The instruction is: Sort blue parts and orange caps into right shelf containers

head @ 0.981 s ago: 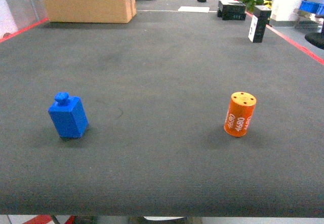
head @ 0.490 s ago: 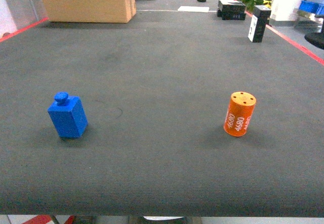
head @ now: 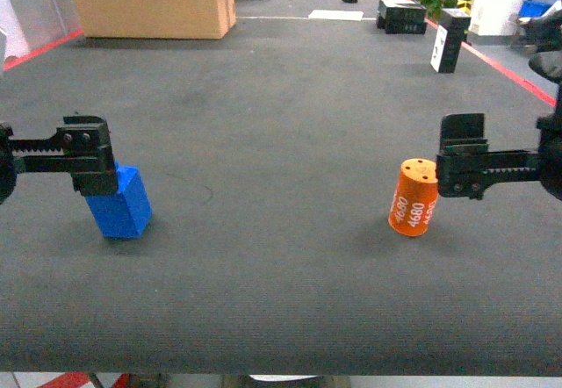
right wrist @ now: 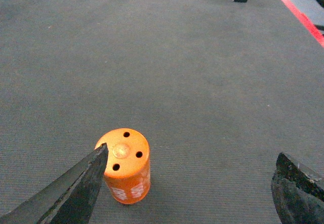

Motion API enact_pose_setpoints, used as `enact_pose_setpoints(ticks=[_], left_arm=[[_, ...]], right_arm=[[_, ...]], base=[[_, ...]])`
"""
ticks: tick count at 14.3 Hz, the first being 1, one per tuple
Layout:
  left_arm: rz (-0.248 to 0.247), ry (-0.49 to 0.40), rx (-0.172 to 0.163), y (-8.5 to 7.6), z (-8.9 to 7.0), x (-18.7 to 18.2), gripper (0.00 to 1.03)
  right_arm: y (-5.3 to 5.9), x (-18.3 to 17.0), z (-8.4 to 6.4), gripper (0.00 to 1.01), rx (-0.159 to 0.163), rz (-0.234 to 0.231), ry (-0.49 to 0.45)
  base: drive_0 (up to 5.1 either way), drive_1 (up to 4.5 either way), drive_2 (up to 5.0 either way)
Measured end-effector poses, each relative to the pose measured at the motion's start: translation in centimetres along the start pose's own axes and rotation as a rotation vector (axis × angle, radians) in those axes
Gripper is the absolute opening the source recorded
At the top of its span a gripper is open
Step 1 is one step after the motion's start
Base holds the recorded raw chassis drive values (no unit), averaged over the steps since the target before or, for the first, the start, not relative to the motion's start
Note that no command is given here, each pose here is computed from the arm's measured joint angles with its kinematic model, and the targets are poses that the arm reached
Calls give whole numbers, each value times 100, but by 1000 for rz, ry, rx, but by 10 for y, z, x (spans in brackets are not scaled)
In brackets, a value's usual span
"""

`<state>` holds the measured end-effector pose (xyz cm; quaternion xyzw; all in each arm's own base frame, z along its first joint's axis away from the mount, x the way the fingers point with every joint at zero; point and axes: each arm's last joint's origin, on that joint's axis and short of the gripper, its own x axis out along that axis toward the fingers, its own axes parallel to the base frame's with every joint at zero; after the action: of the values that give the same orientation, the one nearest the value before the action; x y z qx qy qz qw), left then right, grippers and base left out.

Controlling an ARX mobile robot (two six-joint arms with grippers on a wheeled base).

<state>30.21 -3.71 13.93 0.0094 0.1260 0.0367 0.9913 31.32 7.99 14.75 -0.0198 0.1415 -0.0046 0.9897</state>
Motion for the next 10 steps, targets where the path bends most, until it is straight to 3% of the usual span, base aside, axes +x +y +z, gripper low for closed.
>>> enact_pose_setpoints(ticks=[1,3,6,10], left_arm=[[-11,34,4,-4,-8,17,98],[-13,35,4,-6,-8,25,98],[-40,86,8,-11,-20,43,98],[-43,143,-21,-10,-39,58,98]], right_arm=[[6,21,-7,98,7,24,45],[9,28,-7,98,7,30,49],[17,45,-12,98,17,48,72],[23,64,-26,98,37,66,116]], base=[[0,0,0],[0,0,0],[0,0,0],[0,0,0]])
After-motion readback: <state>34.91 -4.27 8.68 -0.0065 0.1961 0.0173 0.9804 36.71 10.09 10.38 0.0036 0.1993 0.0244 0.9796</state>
